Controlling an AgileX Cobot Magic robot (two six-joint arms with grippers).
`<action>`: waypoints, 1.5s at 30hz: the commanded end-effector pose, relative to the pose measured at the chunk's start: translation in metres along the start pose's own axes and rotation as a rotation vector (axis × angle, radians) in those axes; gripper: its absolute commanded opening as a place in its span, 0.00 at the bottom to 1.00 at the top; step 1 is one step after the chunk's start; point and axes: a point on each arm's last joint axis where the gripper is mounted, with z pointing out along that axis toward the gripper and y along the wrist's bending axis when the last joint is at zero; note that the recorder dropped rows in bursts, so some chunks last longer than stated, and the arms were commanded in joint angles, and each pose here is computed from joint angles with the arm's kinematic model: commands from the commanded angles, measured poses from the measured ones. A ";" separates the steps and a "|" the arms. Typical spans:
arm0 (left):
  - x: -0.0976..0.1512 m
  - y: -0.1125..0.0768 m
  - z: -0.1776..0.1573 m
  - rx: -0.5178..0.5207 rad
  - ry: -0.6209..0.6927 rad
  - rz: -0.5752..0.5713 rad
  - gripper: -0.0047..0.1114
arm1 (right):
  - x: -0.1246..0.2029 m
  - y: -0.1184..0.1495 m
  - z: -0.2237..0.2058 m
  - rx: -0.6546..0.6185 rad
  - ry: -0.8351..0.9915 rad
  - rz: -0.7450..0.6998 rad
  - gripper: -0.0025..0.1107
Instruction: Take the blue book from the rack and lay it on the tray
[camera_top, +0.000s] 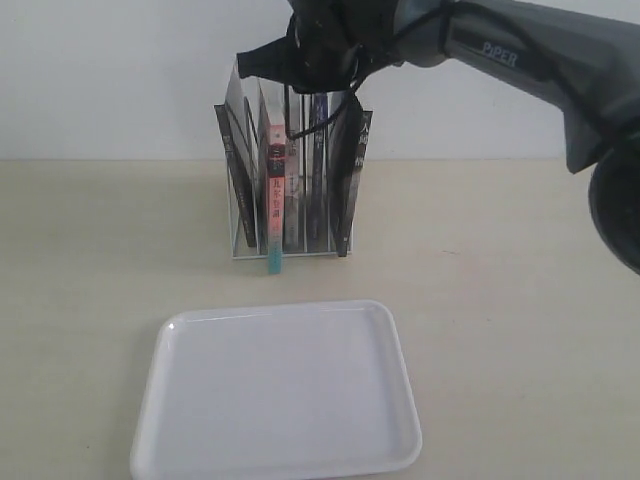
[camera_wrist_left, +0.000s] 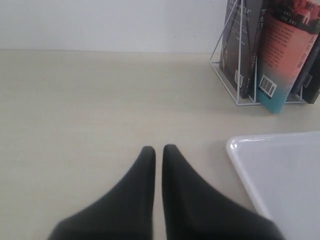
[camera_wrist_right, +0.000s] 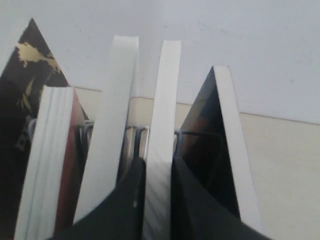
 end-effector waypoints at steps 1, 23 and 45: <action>0.000 0.000 0.000 -0.001 -0.006 0.001 0.08 | -0.023 -0.007 -0.029 0.004 -0.081 0.004 0.02; 0.000 0.000 0.000 -0.001 -0.006 0.001 0.08 | -0.037 0.020 -0.127 0.090 -0.155 -0.093 0.02; 0.000 0.000 0.000 -0.001 -0.006 0.001 0.08 | -0.041 0.026 -0.246 0.051 -0.192 -0.169 0.02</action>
